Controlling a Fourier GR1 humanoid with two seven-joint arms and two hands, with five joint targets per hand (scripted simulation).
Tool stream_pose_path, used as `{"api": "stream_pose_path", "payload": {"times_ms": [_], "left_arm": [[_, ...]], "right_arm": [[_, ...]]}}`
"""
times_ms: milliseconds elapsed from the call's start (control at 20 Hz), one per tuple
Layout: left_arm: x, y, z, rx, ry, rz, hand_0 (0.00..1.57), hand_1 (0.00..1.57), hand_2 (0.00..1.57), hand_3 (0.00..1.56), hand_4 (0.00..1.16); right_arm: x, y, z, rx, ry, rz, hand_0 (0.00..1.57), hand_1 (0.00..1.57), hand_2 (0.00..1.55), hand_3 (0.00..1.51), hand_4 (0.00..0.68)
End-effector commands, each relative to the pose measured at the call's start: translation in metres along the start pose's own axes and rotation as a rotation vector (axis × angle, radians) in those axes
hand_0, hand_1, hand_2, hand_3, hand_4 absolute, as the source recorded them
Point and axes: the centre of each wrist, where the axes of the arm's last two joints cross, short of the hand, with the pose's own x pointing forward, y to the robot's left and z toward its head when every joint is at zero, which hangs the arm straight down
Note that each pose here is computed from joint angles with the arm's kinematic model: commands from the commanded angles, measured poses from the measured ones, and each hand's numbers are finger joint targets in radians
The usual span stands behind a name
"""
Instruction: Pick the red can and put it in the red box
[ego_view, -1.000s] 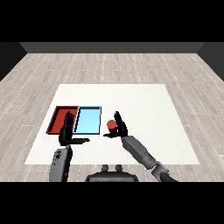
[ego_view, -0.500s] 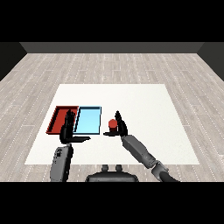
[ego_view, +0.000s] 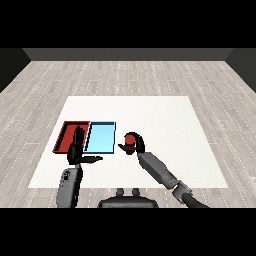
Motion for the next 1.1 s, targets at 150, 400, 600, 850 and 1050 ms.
{"api": "stream_pose_path", "payload": {"times_ms": [150, 400, 600, 850, 1050], "left_arm": [[-0.005, 0.003, -0.0016, 0.013, 0.009, -0.009, 0.00, 0.00, 0.00, 0.00, 0.00], [-0.014, 0.015, 0.0051, 0.001, -0.012, -0.007, 0.00, 0.00, 0.00, 0.00, 0.00], [-0.005, 0.016, -0.0077, -0.006, 0.004, 0.009, 0.00, 0.00, 0.00, 0.00, 0.00], [0.001, -0.004, 0.0071, -0.026, -0.010, 0.004, 0.00, 0.00, 0.00, 0.00, 0.00], [0.005, 0.003, -0.0041, -0.038, -0.018, -0.015, 0.00, 0.00, 0.00, 0.00, 0.00]], "right_arm": [[-0.006, 0.002, 0.007, -0.017, 0.040, 0.038, 1.57, 1.57, 1.49, 1.43, 0.575], [0.003, -0.006, -0.008, -0.029, 0.020, 0.034, 1.57, 1.57, 1.49, 1.43, 0.581], [-0.010, -0.012, 0.007, -0.016, -0.032, 0.039, 1.57, 1.57, 1.49, 1.42, 0.603], [0.033, 0.003, 0.018, -0.024, -0.134, 0.038, 1.57, 1.57, 1.48, 1.41, 0.604], [0.059, -0.009, 0.009, -0.056, -0.170, 0.069, 1.57, 1.57, 1.47, 1.40, 0.601]]}}
